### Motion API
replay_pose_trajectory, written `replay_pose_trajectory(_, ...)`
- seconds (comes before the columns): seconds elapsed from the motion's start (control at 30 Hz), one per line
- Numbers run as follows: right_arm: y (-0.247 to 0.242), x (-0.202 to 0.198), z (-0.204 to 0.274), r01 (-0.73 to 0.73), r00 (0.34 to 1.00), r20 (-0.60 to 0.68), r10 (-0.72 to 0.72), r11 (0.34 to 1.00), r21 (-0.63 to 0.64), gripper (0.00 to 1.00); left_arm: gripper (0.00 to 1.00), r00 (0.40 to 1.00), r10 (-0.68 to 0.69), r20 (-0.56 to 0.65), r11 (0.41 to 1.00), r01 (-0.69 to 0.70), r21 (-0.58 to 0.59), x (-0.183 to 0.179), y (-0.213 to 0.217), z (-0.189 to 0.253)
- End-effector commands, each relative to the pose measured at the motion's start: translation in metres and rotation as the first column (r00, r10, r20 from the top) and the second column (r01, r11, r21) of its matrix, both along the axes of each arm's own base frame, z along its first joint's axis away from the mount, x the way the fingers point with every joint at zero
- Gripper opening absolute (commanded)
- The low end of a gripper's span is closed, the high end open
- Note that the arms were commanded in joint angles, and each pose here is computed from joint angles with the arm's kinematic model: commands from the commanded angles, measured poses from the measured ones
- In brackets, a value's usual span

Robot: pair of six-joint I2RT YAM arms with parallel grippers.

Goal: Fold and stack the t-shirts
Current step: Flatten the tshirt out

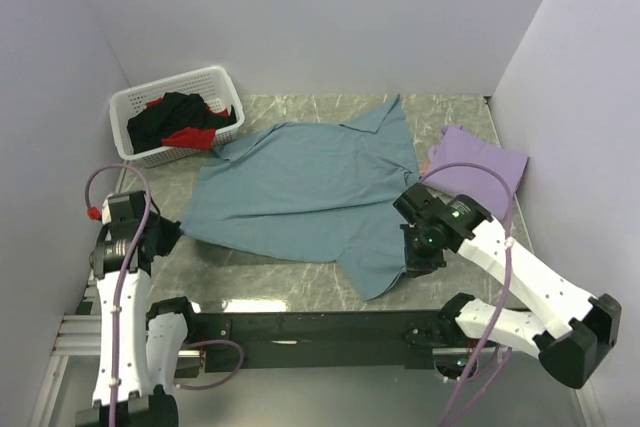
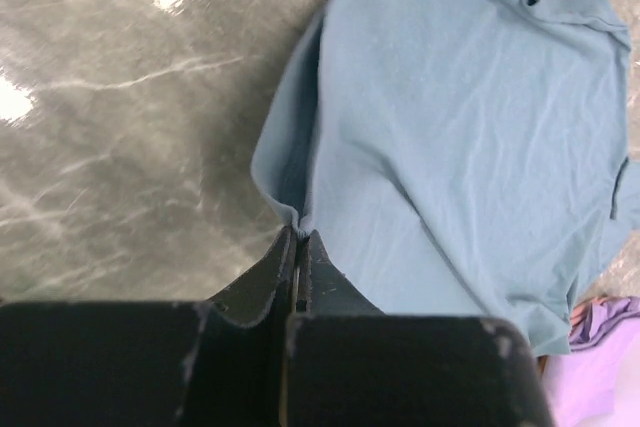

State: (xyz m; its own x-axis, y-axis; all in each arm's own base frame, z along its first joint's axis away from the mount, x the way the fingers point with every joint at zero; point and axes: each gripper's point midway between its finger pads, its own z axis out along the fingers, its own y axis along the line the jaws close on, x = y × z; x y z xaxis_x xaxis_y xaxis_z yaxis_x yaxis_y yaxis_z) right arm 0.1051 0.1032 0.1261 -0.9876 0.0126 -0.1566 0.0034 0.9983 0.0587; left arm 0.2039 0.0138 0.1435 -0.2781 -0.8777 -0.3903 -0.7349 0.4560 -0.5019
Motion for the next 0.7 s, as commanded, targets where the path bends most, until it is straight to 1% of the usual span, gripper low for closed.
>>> replay_pose_trajectory(0.0, -0.011, -0.020, 0.011, 0.041, 0.999, -0.034, -0.041, 0.999, 0.002, 0.00, 0.00, 1.000, 0.019, -0.003, 0.999, -0.019, 0.027, -0.020, 0.001, 0.015)
replay_pose_trajectory(0.13, -0.018, -0.031, 0.015, 0.056, 0.998, -0.041, -0.056, 0.998, 0.004, 0.00, 0.00, 1.000, 0.016, -0.010, 0.999, -0.016, 0.044, -0.036, 0.000, 0.016)
replay_pose_trajectory(0.27, -0.007, -0.046, 0.021, 0.078, 0.995, -0.066, -0.071, 0.990, 0.116, 0.00, 0.00, 1.000, 0.007, -0.025, 0.999, -0.005, 0.051, -0.047, -0.001, 0.013)
replay_pose_trajectory(0.5, 0.008, -0.063, 0.032, 0.117, 0.990, -0.099, -0.095, 0.964, 0.241, 0.00, 0.00, 0.999, -0.001, -0.051, 0.996, 0.005, 0.085, -0.061, 0.001, 0.012)
replay_pose_trajectory(0.67, 0.016, -0.074, 0.040, 0.131, 0.987, -0.124, -0.098, 0.945, 0.301, 0.00, 0.00, 0.998, -0.023, -0.060, 0.996, 0.028, 0.089, -0.057, 0.001, 0.007)
